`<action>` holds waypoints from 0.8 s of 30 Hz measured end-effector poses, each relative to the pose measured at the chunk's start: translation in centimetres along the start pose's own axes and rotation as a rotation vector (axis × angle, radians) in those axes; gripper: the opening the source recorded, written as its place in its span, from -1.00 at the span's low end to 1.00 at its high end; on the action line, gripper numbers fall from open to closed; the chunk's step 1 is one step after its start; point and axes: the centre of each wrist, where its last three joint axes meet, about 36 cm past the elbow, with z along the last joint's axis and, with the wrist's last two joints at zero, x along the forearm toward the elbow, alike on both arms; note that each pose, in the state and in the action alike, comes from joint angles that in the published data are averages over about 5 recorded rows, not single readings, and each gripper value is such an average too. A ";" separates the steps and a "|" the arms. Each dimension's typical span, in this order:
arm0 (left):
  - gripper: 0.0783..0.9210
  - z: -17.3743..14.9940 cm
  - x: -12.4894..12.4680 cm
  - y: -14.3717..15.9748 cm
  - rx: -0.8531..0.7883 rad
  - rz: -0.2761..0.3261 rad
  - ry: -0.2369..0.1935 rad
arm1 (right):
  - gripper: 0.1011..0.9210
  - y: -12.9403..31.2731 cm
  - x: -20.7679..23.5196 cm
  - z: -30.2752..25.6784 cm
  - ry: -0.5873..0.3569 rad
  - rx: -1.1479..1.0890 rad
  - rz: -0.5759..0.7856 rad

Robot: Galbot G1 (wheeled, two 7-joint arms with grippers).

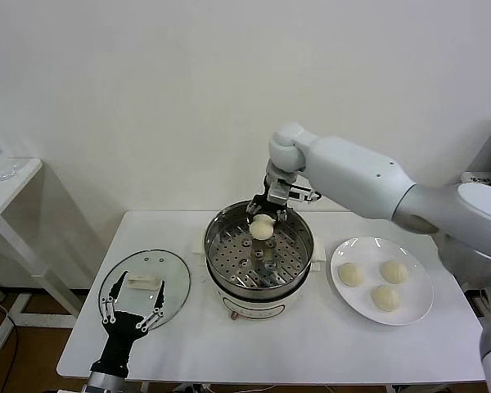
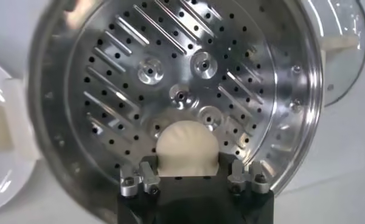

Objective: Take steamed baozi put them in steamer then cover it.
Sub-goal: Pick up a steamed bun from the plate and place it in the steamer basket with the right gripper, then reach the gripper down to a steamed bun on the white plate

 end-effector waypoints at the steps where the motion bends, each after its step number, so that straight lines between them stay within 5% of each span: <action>1: 0.77 0.0 0.0 0.0 0.000 -0.001 -0.001 | 0.41 -0.2 -0.3 0.0 0.000 0.004 -0.002; 16: 0.77 0.1 -0.2 -0.2 0.004 -0.001 -0.007 | 0.76 -0.5 0.2 -0.3 0.015 0.028 0.013; 24: 0.77 0.0 -0.4 -0.3 0.007 0.000 -0.009 | 0.76 5.5 5.5 1.3 0.015 -0.241 0.049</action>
